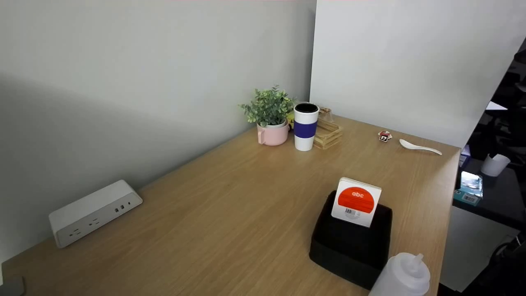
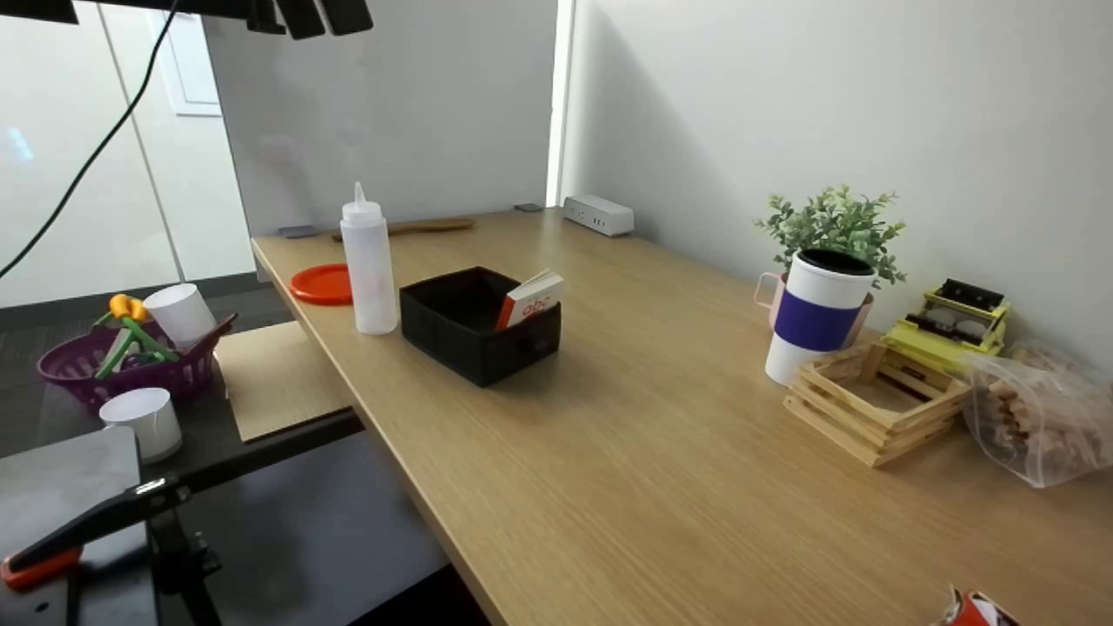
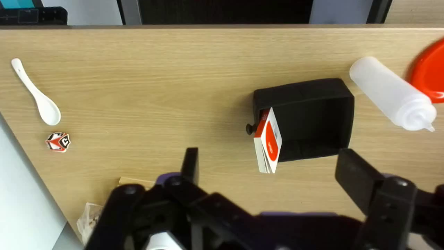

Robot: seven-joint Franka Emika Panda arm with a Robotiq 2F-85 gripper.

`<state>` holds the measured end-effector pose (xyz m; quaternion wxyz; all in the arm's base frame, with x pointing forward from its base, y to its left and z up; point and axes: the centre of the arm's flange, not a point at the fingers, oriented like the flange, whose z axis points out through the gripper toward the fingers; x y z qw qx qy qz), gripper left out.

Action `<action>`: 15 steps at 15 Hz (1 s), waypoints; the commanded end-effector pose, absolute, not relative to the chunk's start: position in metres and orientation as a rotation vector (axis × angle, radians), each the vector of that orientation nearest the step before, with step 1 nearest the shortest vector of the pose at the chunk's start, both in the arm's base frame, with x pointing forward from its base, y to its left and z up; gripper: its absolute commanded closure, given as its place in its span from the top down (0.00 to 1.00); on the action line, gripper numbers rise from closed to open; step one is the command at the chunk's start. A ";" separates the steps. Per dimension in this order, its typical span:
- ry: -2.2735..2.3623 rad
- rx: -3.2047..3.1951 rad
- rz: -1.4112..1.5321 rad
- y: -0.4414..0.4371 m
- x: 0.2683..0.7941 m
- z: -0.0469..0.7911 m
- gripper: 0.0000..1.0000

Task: Remove the orange book from the black box

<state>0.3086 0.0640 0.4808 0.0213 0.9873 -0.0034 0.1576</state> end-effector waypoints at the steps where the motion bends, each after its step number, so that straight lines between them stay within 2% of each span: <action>1: 0.022 3.066 0.496 0.063 0.312 0.495 1.00; 6: 0.040 3.106 0.287 0.064 0.350 0.527 1.00; 10: 0.017 3.147 -0.004 0.062 0.386 0.549 1.00; 15: 0.044 3.170 -0.292 0.052 0.439 0.537 1.00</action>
